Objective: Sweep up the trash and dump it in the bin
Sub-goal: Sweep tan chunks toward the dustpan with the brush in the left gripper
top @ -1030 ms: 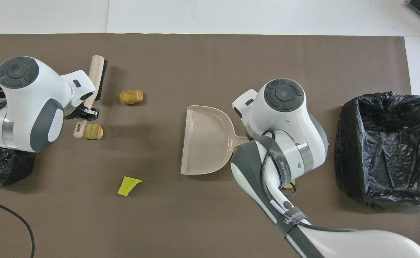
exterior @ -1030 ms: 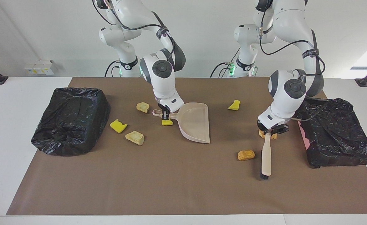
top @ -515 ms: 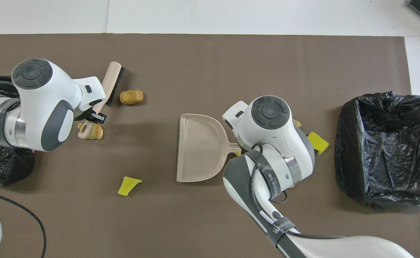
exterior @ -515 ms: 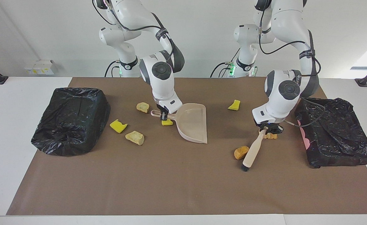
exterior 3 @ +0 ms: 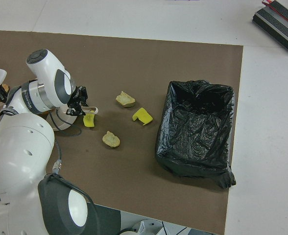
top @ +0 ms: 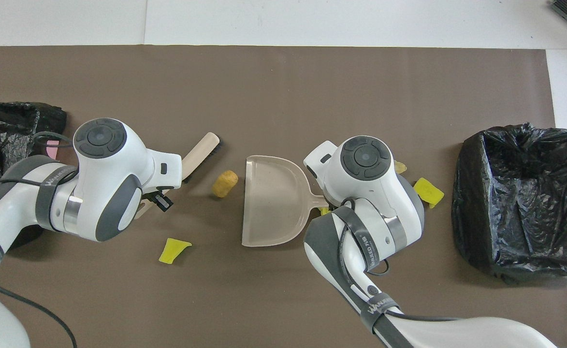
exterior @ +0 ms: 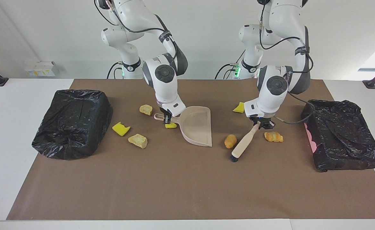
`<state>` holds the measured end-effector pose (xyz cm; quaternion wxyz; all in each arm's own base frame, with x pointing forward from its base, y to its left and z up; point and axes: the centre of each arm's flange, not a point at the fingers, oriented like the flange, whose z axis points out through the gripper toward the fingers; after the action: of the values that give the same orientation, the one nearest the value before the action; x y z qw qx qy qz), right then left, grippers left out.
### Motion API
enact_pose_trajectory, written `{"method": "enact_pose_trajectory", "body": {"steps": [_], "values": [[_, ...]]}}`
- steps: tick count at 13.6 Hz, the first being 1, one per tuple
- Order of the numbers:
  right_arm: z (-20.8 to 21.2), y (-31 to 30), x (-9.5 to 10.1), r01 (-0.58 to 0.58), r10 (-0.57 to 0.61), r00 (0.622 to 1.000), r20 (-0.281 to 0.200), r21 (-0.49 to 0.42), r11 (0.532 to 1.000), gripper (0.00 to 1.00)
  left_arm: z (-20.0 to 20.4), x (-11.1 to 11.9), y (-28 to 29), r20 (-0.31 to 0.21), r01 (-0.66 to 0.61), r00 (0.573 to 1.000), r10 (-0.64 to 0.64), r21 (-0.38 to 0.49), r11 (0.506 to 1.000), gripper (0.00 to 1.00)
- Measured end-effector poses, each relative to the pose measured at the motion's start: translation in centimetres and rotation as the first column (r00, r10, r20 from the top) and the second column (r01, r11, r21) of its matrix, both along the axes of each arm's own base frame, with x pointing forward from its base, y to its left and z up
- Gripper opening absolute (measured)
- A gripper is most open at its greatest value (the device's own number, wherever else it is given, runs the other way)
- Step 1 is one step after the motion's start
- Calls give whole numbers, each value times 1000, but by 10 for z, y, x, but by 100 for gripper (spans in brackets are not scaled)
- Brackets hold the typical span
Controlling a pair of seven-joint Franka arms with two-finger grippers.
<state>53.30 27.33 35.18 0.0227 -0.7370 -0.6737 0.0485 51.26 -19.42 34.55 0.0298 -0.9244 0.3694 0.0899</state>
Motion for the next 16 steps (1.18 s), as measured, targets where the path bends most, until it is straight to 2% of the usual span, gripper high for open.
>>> {"method": "enact_pose_trajectory", "body": {"steps": [5,9,11,13,16], "values": [[0,0,0,0,0,1000,0,0,1000,33,4,-44,-73,3,-114,994,114,18,993,26],[0,0,0,0,0,1000,0,0,1000,33,32,-43,-62,9,-205,979,205,38,978,26],[0,0,0,0,0,1000,0,0,1000,33,52,-36,-31,31,-355,935,354,50,933,26],[0,0,0,0,0,1000,0,0,1000,33,65,-21,10,60,-498,866,496,44,866,26],[0,0,0,0,0,1000,0,0,1000,33,74,-2,80,104,-602,797,595,58,796,26]]}}
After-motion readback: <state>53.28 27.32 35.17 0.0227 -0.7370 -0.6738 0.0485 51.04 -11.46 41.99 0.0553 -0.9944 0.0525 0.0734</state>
